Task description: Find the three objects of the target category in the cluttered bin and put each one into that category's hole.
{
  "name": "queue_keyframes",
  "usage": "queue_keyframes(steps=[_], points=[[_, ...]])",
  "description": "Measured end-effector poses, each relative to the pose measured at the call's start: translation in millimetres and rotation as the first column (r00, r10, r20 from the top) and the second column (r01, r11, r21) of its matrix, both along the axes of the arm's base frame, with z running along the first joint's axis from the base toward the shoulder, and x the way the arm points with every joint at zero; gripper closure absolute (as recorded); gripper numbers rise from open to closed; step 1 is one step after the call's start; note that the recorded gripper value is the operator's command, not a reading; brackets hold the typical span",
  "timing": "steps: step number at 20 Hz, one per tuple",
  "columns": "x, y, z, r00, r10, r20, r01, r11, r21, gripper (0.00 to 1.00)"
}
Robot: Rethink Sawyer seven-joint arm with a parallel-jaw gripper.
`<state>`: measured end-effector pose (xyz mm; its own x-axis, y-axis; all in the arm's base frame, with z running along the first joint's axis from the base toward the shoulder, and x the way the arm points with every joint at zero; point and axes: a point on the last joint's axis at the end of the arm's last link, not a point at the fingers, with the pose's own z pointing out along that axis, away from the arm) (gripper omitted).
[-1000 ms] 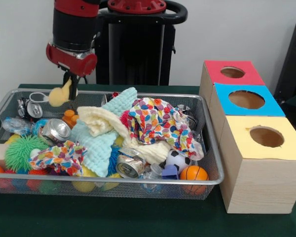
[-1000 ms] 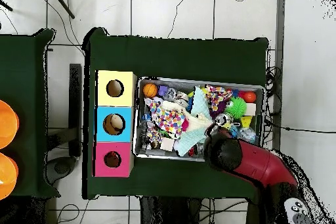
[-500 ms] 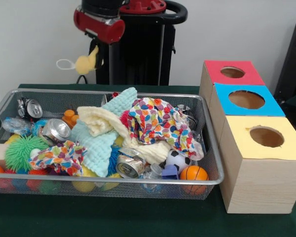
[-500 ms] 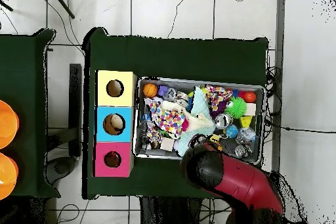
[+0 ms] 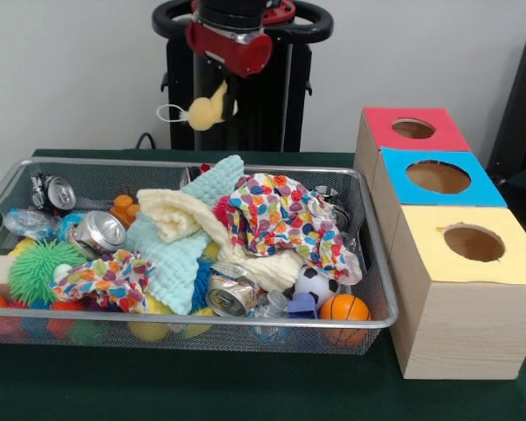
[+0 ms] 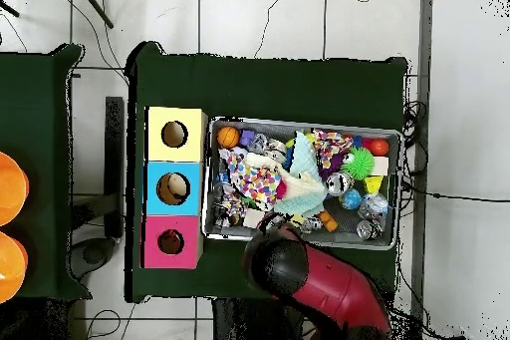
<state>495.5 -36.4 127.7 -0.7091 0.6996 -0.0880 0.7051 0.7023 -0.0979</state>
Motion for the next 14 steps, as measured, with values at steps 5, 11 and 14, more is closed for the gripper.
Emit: queue_keyframes(steps=[5, 11, 14], points=[[-19.1, 48.7, -14.9, 0.9953, -0.096, 0.005, 0.096, 0.9951, 0.02, 1.0], [-45.9, 114.5, -24.1, 0.98, -0.199, -0.01, 0.199, 0.9792, 0.038, 1.0], [-63.9, 153.8, -25.3, 0.9698, -0.243, -0.023, 0.244, 0.969, 0.041, 1.0]])
